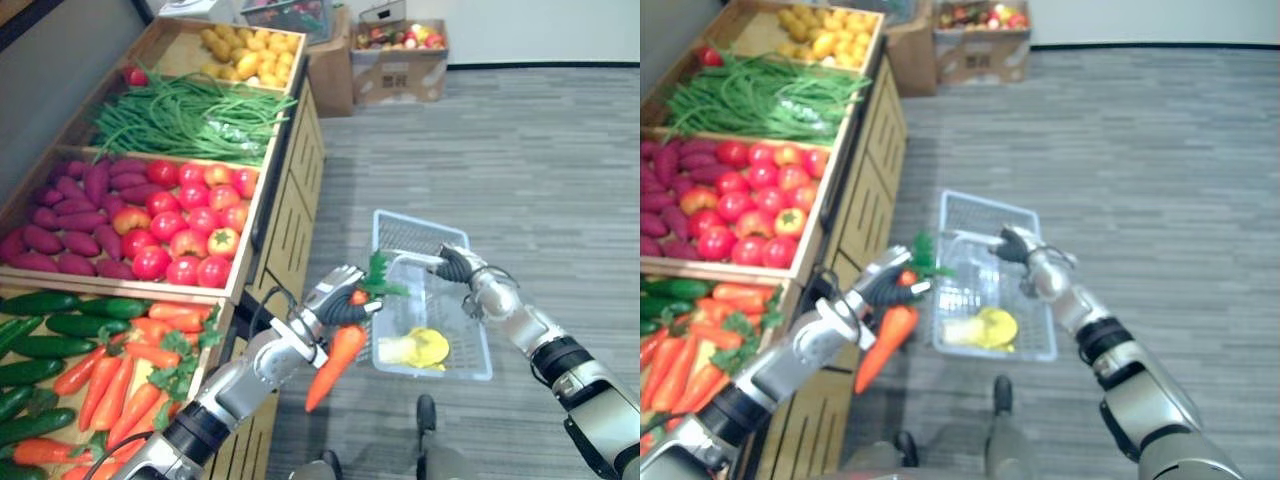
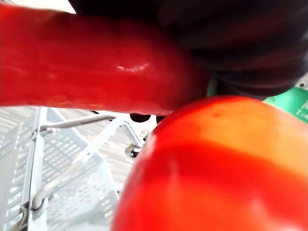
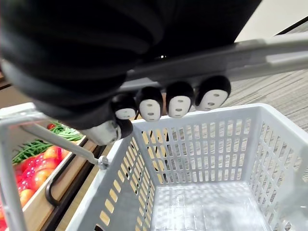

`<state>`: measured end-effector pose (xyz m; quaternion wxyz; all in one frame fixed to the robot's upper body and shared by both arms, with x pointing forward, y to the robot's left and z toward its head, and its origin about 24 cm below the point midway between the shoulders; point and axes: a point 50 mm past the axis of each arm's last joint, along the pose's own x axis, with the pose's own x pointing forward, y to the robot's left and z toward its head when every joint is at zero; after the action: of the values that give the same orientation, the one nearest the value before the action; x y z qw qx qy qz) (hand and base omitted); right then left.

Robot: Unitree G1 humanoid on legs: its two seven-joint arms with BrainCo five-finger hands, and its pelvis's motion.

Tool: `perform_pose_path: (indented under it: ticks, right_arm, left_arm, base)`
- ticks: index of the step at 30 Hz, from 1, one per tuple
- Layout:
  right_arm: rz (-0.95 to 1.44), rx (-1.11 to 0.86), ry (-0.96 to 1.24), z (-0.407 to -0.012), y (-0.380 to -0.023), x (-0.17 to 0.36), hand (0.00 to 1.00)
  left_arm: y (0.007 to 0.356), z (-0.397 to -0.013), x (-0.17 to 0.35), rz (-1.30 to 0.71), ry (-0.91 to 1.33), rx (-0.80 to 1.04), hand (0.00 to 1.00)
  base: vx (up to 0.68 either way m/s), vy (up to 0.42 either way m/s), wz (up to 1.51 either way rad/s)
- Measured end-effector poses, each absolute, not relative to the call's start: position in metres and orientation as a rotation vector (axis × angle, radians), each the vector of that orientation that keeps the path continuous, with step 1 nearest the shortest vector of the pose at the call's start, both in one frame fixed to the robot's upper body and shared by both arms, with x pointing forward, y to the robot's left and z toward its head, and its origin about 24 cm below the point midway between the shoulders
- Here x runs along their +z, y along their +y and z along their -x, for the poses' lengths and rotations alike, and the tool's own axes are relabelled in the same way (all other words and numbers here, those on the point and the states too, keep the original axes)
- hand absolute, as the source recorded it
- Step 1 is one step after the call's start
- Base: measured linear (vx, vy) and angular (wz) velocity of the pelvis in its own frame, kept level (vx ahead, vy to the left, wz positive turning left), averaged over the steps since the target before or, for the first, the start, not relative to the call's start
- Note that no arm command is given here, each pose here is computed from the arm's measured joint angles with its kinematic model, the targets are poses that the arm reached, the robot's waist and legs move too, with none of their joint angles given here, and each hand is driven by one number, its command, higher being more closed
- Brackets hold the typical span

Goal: Pick vegetable in the basket

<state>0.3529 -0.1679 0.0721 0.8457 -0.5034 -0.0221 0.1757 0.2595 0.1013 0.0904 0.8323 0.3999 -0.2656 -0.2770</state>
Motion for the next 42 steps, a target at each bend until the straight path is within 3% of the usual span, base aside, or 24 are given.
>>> perform_pose_path:
  ticks: [13,30,36,42]
  right_arm:
    - [0.871,0.466,-0.097,-0.358,-0.137,0.092,1.0]
    - [0.91,0.617,-0.006,-0.353,-0.11,0.075,1.0]
    - [0.882,0.63,-0.004,-0.352,-0.107,0.076,1.0]
    - [0.848,0.646,-0.002,-0.35,-0.102,0.077,1.0]
  left_arm:
    - [0.078,-0.281,0.042,-0.909,-0.352,-0.63,1.0]
    - [0.071,-0.296,-0.011,-1.141,-0.105,-0.638,1.0]
    - [0.076,-0.303,-0.02,-1.168,-0.013,-0.528,1.0]
    - [0.077,-0.312,-0.019,-1.075,0.084,-0.391,1.0]
  base:
    - [-0.05,-0.012,-0.06]
    - [-0.01,0.001,-0.03]
    - [-0.03,-0.015,-0.08]
    - [-0.01,-0.001,-0.07]
